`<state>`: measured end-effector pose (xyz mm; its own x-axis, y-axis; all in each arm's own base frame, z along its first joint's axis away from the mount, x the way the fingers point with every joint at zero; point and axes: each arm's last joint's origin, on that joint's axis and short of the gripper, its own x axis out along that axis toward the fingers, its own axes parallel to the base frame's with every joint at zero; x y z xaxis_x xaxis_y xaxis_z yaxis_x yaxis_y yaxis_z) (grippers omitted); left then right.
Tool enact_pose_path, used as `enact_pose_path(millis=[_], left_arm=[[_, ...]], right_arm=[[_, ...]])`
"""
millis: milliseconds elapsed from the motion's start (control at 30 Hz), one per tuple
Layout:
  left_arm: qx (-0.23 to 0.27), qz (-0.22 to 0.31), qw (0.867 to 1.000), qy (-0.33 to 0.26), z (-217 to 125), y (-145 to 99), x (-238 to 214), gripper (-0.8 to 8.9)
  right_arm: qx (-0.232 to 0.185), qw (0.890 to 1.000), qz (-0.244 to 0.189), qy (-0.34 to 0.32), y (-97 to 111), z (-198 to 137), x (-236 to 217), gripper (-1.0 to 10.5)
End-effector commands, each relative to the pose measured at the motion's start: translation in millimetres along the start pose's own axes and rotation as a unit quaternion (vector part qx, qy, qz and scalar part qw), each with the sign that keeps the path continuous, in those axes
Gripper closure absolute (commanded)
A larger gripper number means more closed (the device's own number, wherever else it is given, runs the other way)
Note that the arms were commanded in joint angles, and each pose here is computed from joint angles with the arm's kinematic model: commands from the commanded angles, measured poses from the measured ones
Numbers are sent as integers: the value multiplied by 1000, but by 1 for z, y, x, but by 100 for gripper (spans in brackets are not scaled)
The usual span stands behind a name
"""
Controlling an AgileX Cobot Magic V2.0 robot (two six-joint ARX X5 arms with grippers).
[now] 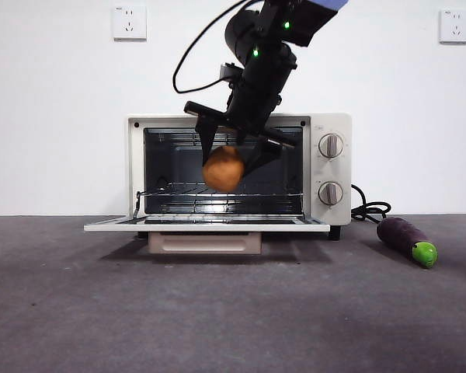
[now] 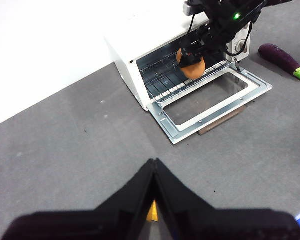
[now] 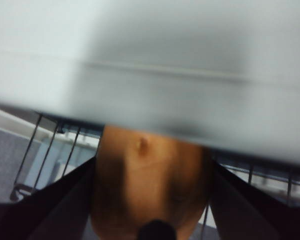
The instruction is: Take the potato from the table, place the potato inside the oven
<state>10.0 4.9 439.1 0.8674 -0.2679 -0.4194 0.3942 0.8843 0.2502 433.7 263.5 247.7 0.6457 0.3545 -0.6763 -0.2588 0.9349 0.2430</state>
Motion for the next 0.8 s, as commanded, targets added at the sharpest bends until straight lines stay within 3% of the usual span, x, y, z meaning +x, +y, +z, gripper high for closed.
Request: enact_pose_path(millis=[33,667,800], left_arm=[[6,2,1000,-1,-1,0,1,819],[6,3,1000,-1,-1,0,1,819],[6,3,1000,-1,-1,0,1,819]], right_arm=[[3,1000,-11,-2,-2,-3,8,958],[2,1000,-6,-4,-4,0,7,932],[2,1000,-1,-3,-3,0,7,746]])
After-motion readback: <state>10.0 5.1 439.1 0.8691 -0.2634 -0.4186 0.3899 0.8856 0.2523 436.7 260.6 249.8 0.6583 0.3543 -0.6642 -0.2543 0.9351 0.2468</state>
